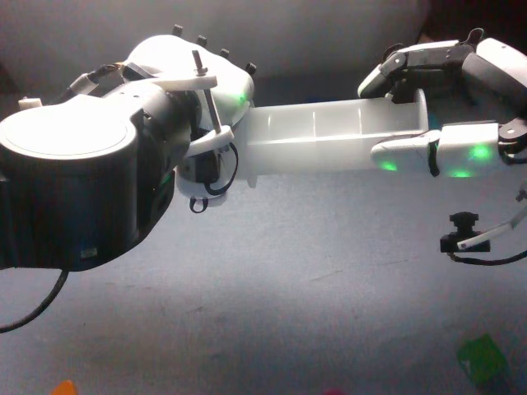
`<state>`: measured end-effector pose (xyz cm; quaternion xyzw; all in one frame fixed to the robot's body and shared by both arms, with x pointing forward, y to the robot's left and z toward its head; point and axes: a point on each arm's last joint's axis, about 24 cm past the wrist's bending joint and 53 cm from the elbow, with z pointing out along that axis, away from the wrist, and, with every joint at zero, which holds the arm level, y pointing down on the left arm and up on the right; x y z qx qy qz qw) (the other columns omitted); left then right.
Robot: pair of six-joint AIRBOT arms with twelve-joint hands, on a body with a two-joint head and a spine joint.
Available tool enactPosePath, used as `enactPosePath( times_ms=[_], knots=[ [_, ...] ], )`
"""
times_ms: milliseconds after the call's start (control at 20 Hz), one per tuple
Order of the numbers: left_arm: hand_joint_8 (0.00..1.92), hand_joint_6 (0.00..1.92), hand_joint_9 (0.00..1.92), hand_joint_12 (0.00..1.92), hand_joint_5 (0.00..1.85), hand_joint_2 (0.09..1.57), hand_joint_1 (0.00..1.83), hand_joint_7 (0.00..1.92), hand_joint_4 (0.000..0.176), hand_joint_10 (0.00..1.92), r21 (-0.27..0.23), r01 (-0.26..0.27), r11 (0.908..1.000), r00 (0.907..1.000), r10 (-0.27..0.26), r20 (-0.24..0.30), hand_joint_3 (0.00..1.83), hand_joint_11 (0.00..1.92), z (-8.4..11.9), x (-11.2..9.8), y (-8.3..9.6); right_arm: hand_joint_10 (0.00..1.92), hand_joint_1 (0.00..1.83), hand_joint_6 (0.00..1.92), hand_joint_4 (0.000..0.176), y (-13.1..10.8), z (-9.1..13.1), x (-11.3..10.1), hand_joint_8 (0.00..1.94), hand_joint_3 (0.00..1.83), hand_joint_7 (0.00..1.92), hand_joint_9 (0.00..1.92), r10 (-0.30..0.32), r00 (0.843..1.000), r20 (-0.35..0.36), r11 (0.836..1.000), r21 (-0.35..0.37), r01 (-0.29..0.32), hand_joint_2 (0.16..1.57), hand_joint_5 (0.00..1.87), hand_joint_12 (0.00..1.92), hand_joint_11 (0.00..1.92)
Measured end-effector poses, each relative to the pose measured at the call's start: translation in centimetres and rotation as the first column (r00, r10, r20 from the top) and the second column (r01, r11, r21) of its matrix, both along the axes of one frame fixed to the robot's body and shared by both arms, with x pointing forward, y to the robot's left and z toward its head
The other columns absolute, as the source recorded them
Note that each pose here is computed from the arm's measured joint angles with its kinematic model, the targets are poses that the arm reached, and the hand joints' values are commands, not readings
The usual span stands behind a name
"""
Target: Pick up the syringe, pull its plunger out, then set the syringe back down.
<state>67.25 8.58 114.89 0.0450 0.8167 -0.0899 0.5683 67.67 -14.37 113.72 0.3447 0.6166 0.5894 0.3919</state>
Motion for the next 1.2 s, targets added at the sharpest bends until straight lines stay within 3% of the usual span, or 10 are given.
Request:
enactPosePath(
  times_ms=[50, 100, 150, 250, 500, 700, 800, 900, 1000, 1200],
  knots=[
    [1.57, 1.28, 0.64, 1.47, 0.69, 1.26, 1.33, 0.67, 0.0, 1.6, 0.006, 0.002, 1.0, 1.0, -0.002, 0.004, 0.0, 0.6, 0.1, 0.0, 0.0, 0.73, 1.29, 0.33, 0.0, 0.2, 0.0, -0.1, 0.61, 0.0, 0.71, 0.7, 0.009, 1.0, 0.006, 1.0, -0.011, -0.009, 1.1, 0.65, 1.18, 0.64],
    [1.56, 1.28, 0.64, 1.47, 0.68, 1.26, 1.33, 0.67, 0.0, 1.6, 0.007, 0.002, 1.0, 1.0, -0.002, 0.006, 0.0, 0.6, 0.1, 0.0, 0.0, 0.41, 1.2, 0.13, 0.0, 0.4, 0.0, -0.2, 0.28, 0.0, 0.74, 0.73, 0.019, 1.0, 0.02, 0.999, -0.034, -0.018, 1.09, 0.63, 1.05, 0.56],
    [1.54, 1.3, 0.65, 1.46, 0.67, 1.26, 1.33, 0.68, 0.0, 1.6, 0.008, -0.001, 1.0, 1.0, 0.001, 0.005, 0.0, 0.6, 0.1, -0.1, 0.1, 0.21, 1.15, 0.04, 0.0, 0.4, 0.0, -0.1, 0.1, 0.0, 0.71, 0.7, 0.016, 1.0, 0.02, 0.999, -0.035, -0.016, 1.08, 0.59, 0.99, 0.48],
    [1.54, 1.31, 0.65, 1.47, 0.67, 1.26, 1.33, 0.68, 0.0, 1.6, 0.027, -0.014, 0.9995, 0.9999, 0.014, -0.005, 0.0, 0.62, -0.4, -0.2, 0.6, 0.03, 1.03, 0.0, 0.0, 0.5, 0.0, -0.1, 0.0, 0.0, 0.57, 0.57, 0.019, 0.999, 0.025, 0.999, -0.047, -0.018, 1.06, 0.51, 0.99, 0.29],
    [1.53, 1.31, 0.65, 1.47, 0.67, 1.26, 1.33, 0.69, 0.0, 1.59, 0.065, -0.035, 0.9973, 0.9993, 0.035, -0.01, 0.0, 0.6, -1.0, -0.3, 1.6, 0.0, 0.83, 0.0, 0.0, 0.3, 0.4, 0.0, 0.0, 0.0, 0.24, 0.26, 0.026, 0.998, 0.049, 0.998, -0.064, -0.023, 0.94, 0.24, 0.93, 0.0],
    [1.56, 1.32, 0.63, 1.5, 0.65, 1.27, 1.32, 0.68, 0.0, 1.61, 0.058, -0.027, 0.998, 0.9991, 0.029, -0.03, 0.0, 0.58, -2.0, -0.7, 1.5, 0.0, 0.61, 0.0, 0.007, 1.3, -0.7, -1.1, 0.0, 0.0, 0.0, 0.0, 0.09, 0.996, 0.016, 0.987, -0.135, -0.087, 0.92, 0.01, 0.46, 0.0],
    [1.56, 1.32, 0.63, 1.5, 0.65, 1.27, 1.32, 0.68, 0.0, 1.61, 0.052, -0.036, 0.998, 0.9985, 0.038, -0.04, 0.0, 0.58, -2.3, -0.8, 1.7, 0.0, 0.61, 0.0, 0.007, 1.1, -0.7, -1.4, 0.0, 0.0, 0.0, 0.0, 0.091, 0.996, 0.008, 0.984, -0.153, -0.088, 0.92, 0.01, 0.46, 0.0],
    [1.57, 1.31, 0.65, 1.51, 0.65, 1.27, 1.32, 0.67, 0.0, 1.61, 0.056, -0.031, 0.9979, 0.9984, 0.033, -0.047, 0.0, 0.6, -2.8, -1.1, 1.6, 0.0, 0.14, 0.0, 0.007, 0.9, -0.4, -2.2, 0.0, 0.0, 0.0, 0.0, 0.099, 0.995, 0.02, 0.975, -0.203, -0.093, 0.88, 0.0, 0.32, 0.0],
    [1.56, 1.31, 0.64, 1.5, 0.66, 1.27, 1.33, 0.68, 0.0, 1.6, 0.027, -0.038, 0.9989, 0.9971, 0.039, -0.065, 0.0, 0.58, -3.4, -1.4, 1.5, 0.0, 0.01, 0.0, 0.005, 1.2, 0.0, -3.1, 0.0, 0.0, 0.0, 0.0, 0.117, 0.993, 0.034, 0.961, -0.256, -0.104, 0.87, 0.0, 0.33, 0.0],
    [1.55, 1.32, 0.63, 1.52, 0.66, 1.27, 1.33, 0.69, 0.0, 1.61, 0.033, -0.035, 0.9988, 0.9949, 0.038, -0.094, 0.0, 0.58, -5.0, -1.8, 1.1, 0.0, 0.03, 0.0, 0.004, 1.5, 2.4, -4.3, 0.0, 0.0, 0.0, 0.0, 0.148, 0.983, 0.108, 0.929, -0.357, -0.1, 0.87, 0.0, 0.48, 0.0]
  ],
)
